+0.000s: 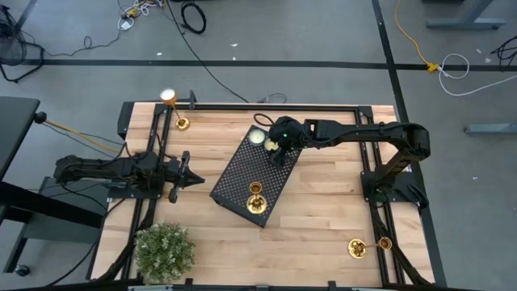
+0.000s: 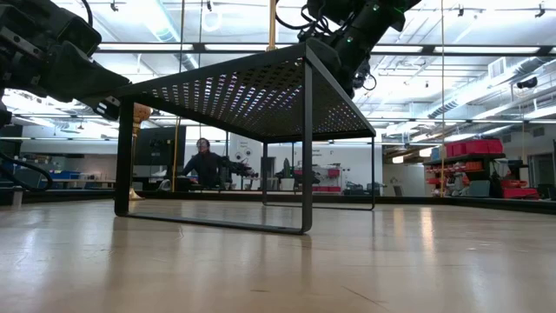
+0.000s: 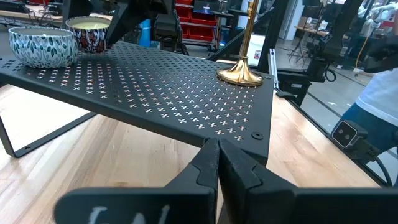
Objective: Stock candles on shelf
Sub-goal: Put the red scented candle on the shelf
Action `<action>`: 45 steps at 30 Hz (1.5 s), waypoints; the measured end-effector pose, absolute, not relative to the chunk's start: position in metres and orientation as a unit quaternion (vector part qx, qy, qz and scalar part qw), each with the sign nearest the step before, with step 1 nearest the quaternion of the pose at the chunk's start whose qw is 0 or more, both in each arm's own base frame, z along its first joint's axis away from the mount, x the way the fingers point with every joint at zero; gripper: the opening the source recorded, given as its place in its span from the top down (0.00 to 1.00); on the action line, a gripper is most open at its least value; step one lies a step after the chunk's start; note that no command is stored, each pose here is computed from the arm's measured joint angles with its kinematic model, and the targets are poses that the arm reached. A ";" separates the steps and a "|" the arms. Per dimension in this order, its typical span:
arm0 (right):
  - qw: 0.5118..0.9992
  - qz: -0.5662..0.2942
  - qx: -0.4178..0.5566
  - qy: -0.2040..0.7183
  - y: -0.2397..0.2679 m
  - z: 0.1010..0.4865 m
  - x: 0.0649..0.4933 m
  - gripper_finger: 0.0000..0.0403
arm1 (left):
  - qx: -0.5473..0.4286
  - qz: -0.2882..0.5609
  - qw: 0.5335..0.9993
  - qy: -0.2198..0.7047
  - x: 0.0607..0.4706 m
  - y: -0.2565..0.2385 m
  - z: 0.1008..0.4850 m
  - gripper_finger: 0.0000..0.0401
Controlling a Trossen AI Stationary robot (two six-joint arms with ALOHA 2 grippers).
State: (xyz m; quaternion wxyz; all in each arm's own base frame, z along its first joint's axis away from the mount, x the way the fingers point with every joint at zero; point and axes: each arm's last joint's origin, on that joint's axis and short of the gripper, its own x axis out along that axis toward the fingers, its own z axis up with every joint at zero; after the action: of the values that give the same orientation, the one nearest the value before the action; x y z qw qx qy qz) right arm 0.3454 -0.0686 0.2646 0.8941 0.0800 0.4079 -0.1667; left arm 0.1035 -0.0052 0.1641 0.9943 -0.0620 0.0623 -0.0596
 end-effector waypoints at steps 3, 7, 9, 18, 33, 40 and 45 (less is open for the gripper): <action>0.894 -0.167 0.082 0.407 -0.069 0.265 0.345 0.22 | -0.062 -0.060 0.994 0.062 0.103 -0.005 0.164 0.96; 0.895 -0.167 0.082 0.404 -0.069 0.264 0.347 0.22 | -0.062 -0.060 0.994 0.062 0.103 -0.005 0.164 0.96; 0.895 -0.167 0.082 0.406 -0.069 0.263 0.347 0.22 | -0.062 -0.060 0.994 0.062 0.103 -0.005 0.164 0.97; 0.896 -0.167 0.079 0.405 -0.070 0.263 0.347 0.22 | -0.062 -0.060 0.994 0.062 0.103 -0.005 0.164 0.96; 0.896 -0.162 0.084 0.405 -0.070 0.263 0.347 0.18 | -0.062 -0.060 0.994 0.062 0.103 -0.005 0.164 0.96; 0.896 -0.156 0.089 0.405 -0.069 0.263 0.347 0.12 | -0.062 -0.060 0.994 0.062 0.103 -0.005 0.164 0.96; 0.897 -0.155 0.086 0.406 -0.069 0.265 0.346 0.10 | -0.062 -0.060 0.994 0.062 0.103 -0.005 0.164 0.96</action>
State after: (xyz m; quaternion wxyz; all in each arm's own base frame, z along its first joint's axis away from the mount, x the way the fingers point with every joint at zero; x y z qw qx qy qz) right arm 0.3455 -0.0688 0.2649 0.8966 0.0864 0.4057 -0.1552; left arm 0.1035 -0.0052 0.1641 0.9943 -0.0620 0.0623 -0.0599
